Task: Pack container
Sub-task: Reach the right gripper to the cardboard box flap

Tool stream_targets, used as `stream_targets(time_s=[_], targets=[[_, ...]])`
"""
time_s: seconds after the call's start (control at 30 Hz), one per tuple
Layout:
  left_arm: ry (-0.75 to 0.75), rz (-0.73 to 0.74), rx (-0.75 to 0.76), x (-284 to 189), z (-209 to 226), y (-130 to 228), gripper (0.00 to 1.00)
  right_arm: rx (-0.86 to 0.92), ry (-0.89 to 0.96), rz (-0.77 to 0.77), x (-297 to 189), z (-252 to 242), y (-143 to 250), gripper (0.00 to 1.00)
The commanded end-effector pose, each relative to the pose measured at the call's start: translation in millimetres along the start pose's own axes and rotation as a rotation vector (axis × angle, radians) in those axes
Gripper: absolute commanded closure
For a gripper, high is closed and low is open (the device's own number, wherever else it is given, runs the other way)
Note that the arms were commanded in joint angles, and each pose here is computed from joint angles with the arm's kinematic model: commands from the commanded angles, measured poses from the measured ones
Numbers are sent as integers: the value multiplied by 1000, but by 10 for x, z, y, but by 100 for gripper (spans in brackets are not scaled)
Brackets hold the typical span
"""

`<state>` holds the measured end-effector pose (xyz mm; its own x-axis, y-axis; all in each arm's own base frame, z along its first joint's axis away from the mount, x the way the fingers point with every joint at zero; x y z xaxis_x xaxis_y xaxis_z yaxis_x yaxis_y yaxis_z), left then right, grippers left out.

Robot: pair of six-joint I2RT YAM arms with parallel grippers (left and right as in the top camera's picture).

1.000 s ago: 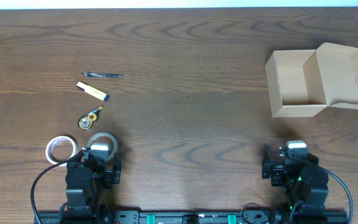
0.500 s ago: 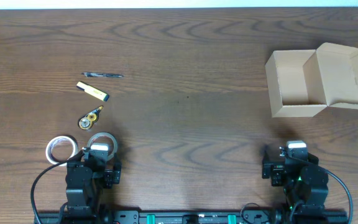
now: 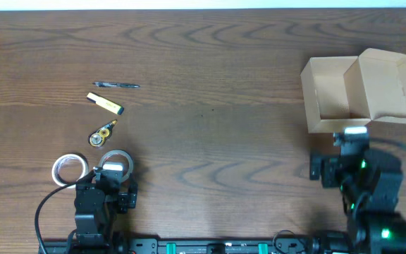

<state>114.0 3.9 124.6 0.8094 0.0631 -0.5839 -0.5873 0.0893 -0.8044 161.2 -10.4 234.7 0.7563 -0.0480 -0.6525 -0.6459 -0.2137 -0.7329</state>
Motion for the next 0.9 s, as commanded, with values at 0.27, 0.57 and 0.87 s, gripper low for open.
stream_targets(time_s=[0.27, 0.57, 0.87], targets=[[-2, 37, 7, 28, -2, 80, 5, 40, -19, 193, 424, -318, -1027, 1], [-3, 37, 7, 28, -2, 80, 5, 39, -72, 370, 1366, -416, -1385, 1], [-2, 37, 7, 28, -2, 80, 5, 41, -105, 465, 2032, -350, -1162, 1]])
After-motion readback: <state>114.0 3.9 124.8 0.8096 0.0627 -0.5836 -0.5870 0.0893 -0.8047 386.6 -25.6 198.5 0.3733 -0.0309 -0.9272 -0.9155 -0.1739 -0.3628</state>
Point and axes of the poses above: each gripper's point midway between its finger pads, its own x axis out along the fingers, its own z axis along the line the jaws close on, y = z × x, the point moved 9 cm from there along -x, back along the fingers, and after that the axes turned 7 degrees about -x, right-handed, at the moved point
